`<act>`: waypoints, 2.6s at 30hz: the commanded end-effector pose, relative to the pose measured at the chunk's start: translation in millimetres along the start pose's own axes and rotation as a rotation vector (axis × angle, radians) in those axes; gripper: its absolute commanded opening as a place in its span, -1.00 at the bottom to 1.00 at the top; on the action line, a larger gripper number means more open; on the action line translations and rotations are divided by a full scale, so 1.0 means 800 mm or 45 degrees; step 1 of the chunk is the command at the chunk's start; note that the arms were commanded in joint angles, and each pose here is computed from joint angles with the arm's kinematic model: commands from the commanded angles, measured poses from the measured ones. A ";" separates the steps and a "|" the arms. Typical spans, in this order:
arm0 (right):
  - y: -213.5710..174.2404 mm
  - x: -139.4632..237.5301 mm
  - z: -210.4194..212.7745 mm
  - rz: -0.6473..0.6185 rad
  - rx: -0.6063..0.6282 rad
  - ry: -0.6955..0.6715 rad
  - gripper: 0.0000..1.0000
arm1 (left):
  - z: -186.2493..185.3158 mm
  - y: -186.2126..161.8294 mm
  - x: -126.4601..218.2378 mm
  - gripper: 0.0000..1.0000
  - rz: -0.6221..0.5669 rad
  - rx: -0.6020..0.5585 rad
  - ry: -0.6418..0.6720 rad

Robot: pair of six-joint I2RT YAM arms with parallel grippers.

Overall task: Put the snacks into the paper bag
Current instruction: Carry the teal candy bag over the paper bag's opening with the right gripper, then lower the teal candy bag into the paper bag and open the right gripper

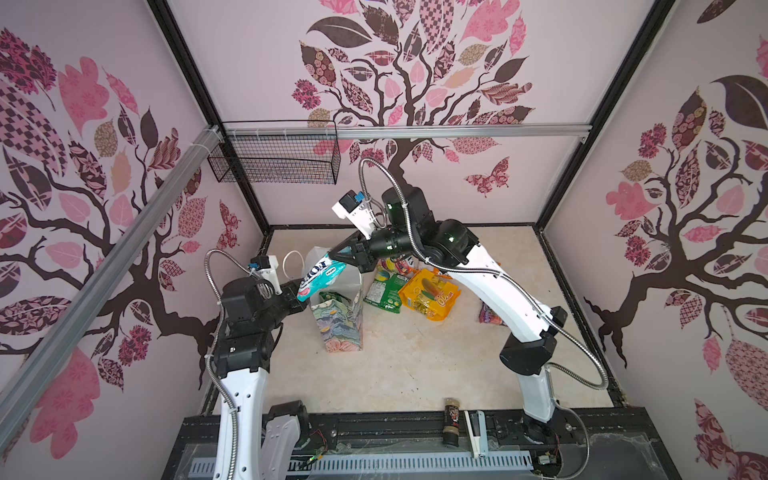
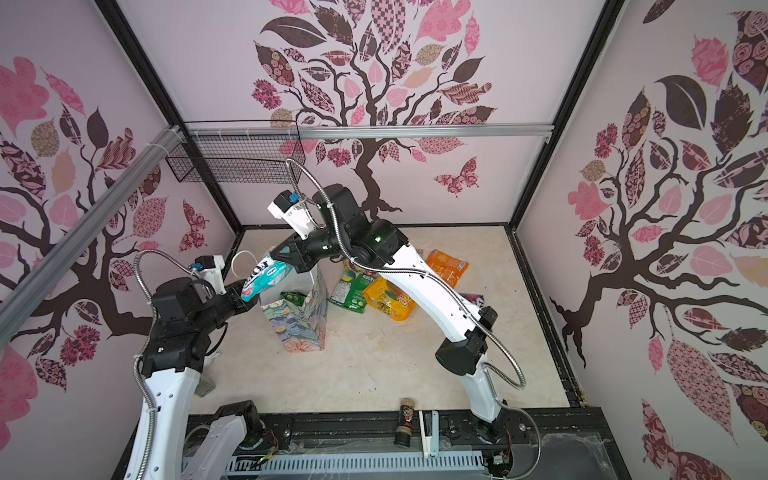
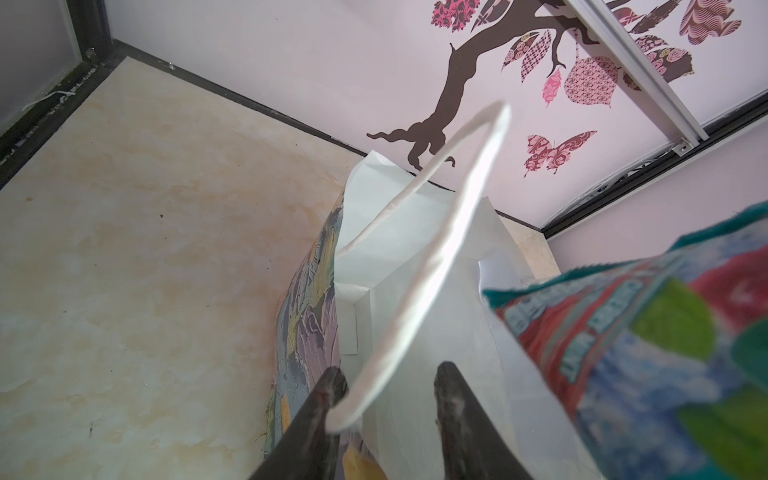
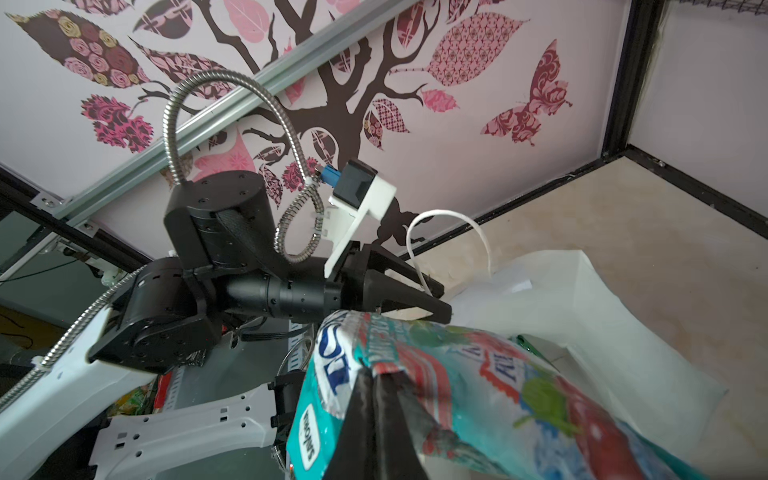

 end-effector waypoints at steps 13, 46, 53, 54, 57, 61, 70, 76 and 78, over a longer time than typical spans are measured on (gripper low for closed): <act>-0.021 0.001 -0.040 0.118 0.162 -0.281 -1.00 | 0.003 -0.007 -0.007 -0.18 0.025 0.018 -0.021; -0.023 -0.008 -0.067 0.123 0.265 -0.639 -1.00 | 0.004 -0.008 -0.007 -0.17 0.032 0.017 -0.011; -0.044 -0.003 -0.064 0.259 0.391 -0.703 -1.00 | 0.005 -0.006 -0.006 -0.17 0.021 0.012 0.000; -0.046 -0.003 -0.065 0.271 0.400 -0.706 -1.00 | 0.005 -0.007 -0.006 -0.17 0.024 0.013 0.000; -0.049 0.001 -0.064 0.296 0.423 -0.717 -1.00 | 0.005 -0.007 -0.006 -0.17 0.028 0.013 0.000; -0.051 0.009 -0.061 0.322 0.443 -0.748 -1.00 | 0.005 -0.007 -0.007 -0.17 0.026 0.014 0.000; -0.061 0.001 -0.054 0.375 0.543 -0.886 -1.00 | 0.004 -0.007 -0.005 -0.17 0.020 0.010 -0.004; -0.071 -0.009 -0.060 0.407 0.539 -0.920 -1.00 | -0.001 -0.005 -0.003 -0.17 0.017 0.003 -0.033; -0.069 -0.009 -0.061 0.390 0.525 -0.927 -1.00 | 0.000 -0.005 -0.002 -0.17 0.000 0.003 -0.021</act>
Point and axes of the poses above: each gripper's point midway between its finger pads, its own x axis back along the fingers, its own z axis along the line the jaws close on, y = z × x, the point moved 4 cm from there along x, back along the fingers, and after that the axes turned 2 degrees about -x, right-handed, at the moved point
